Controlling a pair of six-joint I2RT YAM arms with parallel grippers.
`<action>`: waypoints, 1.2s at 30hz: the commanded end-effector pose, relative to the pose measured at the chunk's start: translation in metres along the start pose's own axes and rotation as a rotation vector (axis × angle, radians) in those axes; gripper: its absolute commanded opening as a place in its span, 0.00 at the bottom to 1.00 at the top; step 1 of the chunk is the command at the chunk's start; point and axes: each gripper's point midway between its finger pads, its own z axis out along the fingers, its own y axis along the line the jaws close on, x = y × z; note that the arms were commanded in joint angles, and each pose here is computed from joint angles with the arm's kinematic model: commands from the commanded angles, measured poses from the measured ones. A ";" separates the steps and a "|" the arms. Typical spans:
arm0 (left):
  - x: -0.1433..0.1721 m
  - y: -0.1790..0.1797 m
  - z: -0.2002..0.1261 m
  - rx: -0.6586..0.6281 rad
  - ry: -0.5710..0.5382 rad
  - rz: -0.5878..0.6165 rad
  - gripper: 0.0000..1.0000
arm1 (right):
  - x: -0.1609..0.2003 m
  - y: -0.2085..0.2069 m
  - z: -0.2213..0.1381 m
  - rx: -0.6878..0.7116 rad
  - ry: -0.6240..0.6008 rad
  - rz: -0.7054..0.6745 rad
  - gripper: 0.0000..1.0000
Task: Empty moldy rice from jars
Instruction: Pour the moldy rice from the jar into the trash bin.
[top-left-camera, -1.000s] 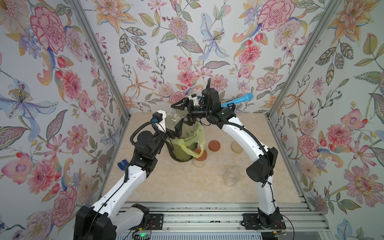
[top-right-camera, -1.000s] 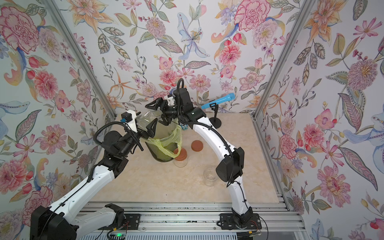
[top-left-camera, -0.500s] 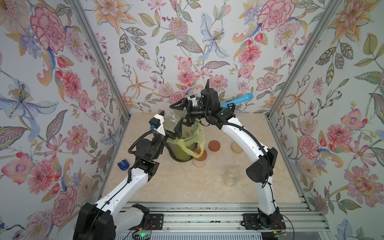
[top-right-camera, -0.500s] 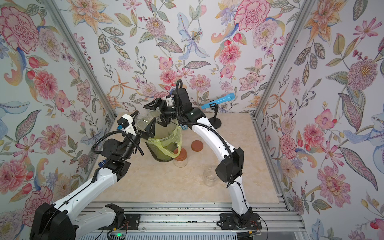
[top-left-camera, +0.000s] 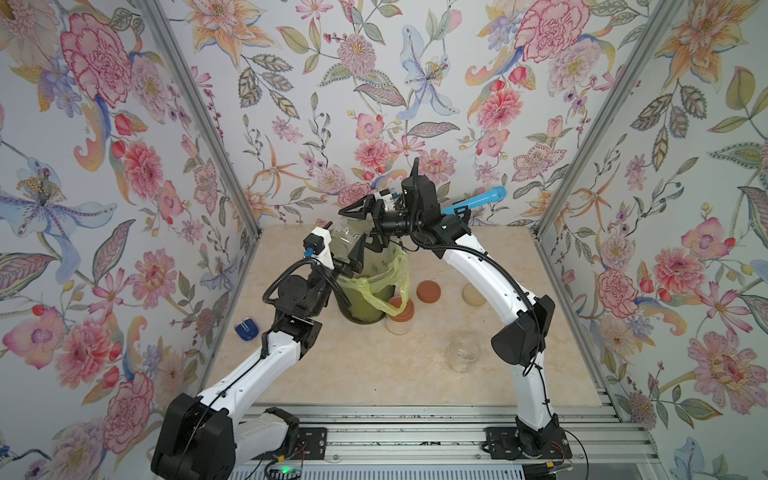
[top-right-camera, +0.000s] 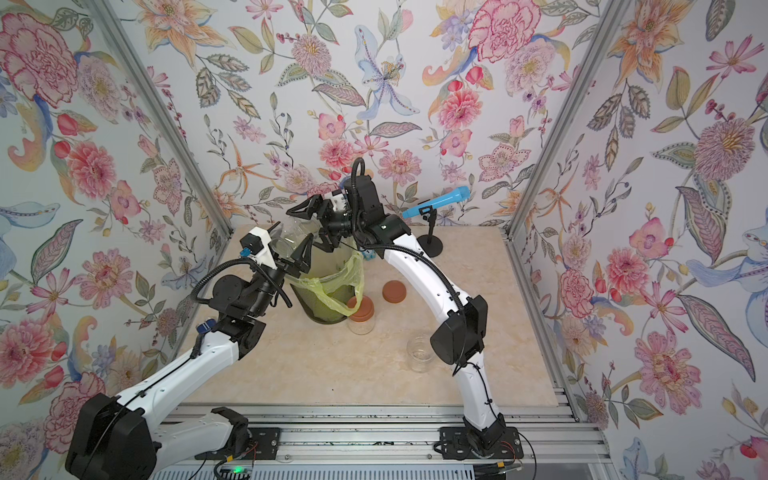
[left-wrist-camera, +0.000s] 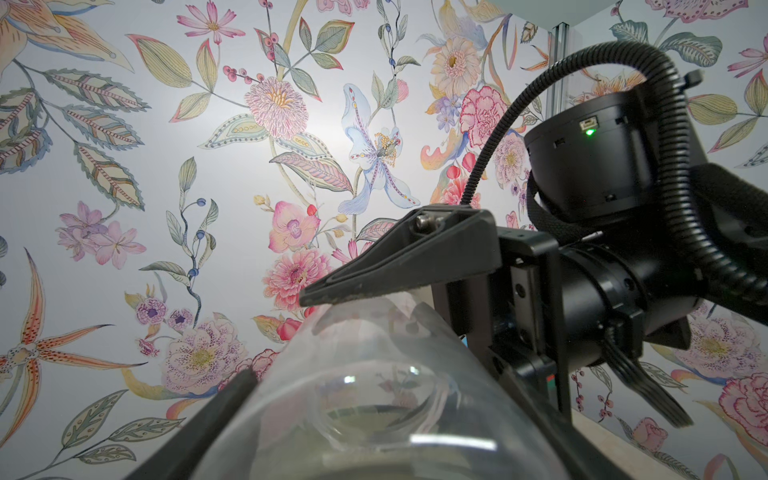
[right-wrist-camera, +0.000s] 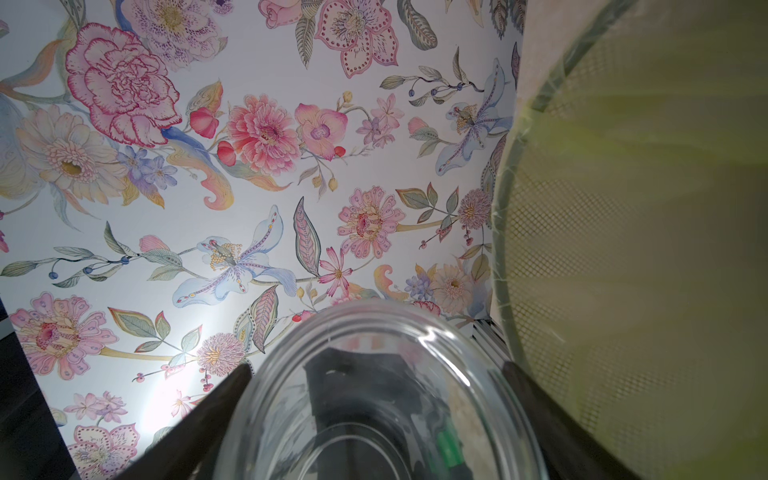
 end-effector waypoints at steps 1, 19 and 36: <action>-0.019 -0.004 0.005 0.008 -0.061 -0.030 0.48 | 0.011 0.032 -0.005 -0.082 0.031 -0.056 0.00; -0.040 0.008 0.022 -0.069 0.173 0.039 0.00 | -0.007 0.010 -0.029 -0.011 -0.023 -0.166 1.00; -0.068 0.009 0.026 -0.085 0.325 0.075 0.00 | -0.037 -0.026 -0.078 0.132 -0.140 -0.332 1.00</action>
